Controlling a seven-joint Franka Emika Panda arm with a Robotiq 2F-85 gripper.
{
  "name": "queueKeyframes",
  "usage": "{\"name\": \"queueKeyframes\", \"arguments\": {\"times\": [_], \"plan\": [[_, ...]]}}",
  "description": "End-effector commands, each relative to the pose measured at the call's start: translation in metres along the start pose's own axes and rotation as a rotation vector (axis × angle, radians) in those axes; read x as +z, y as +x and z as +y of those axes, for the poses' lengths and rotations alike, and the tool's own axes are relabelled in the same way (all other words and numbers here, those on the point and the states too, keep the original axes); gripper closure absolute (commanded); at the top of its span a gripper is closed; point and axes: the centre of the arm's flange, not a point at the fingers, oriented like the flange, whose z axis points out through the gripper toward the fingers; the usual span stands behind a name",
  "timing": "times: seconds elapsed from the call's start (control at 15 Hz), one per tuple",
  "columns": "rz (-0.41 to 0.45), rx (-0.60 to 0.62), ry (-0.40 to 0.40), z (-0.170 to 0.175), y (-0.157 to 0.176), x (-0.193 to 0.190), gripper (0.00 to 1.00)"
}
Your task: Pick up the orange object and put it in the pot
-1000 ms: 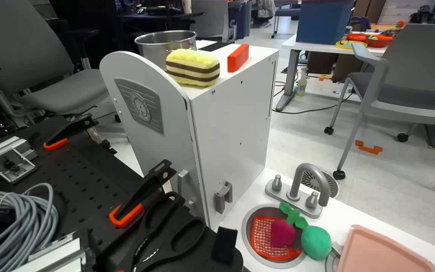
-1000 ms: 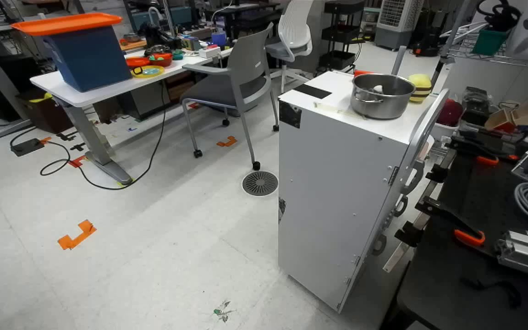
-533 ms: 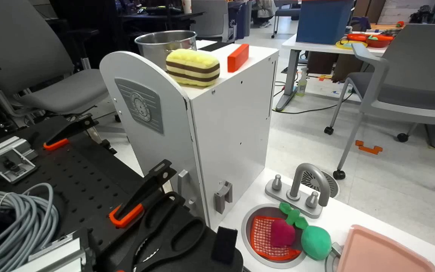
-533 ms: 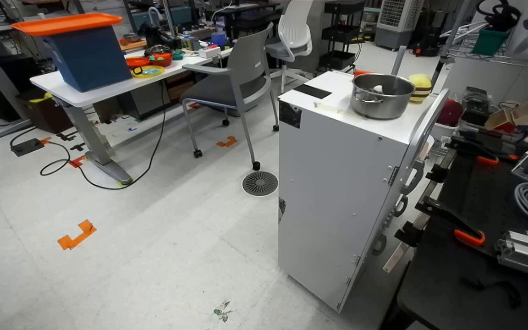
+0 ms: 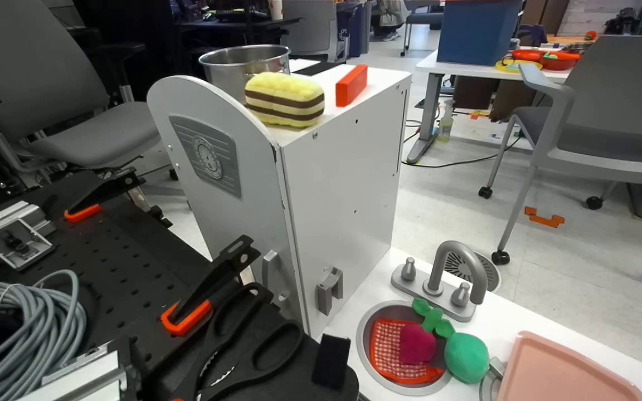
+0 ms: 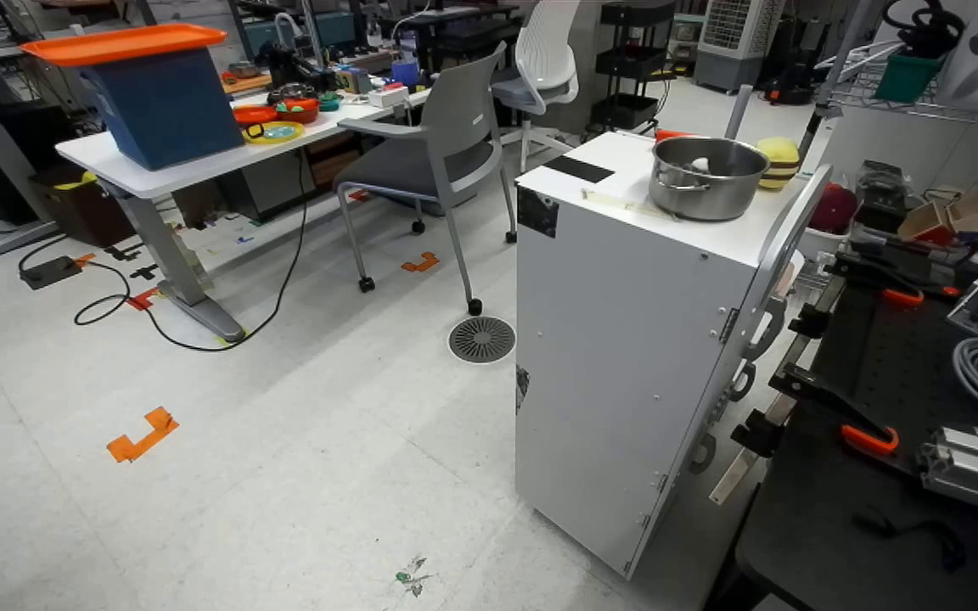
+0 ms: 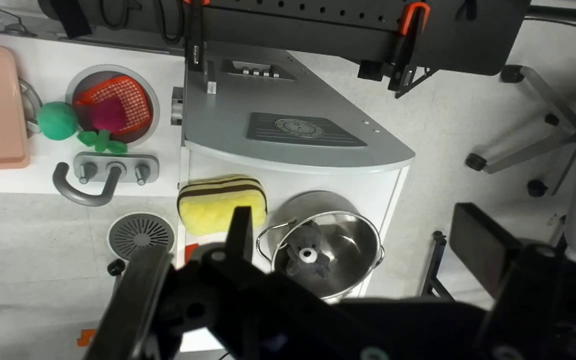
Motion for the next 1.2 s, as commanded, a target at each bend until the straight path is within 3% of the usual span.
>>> {"name": "queueKeyframes", "arguments": {"times": [0.0,0.53,0.87,1.13], "plan": [[-0.006,0.051,-0.037,0.007,0.025,0.002,0.0],[0.07,0.153,-0.155,0.016,0.045,0.01,0.0],[0.119,0.258,-0.167,0.031,0.048,0.013,0.0],[0.09,0.335,-0.168,0.045,0.053,0.01,0.0]]}}
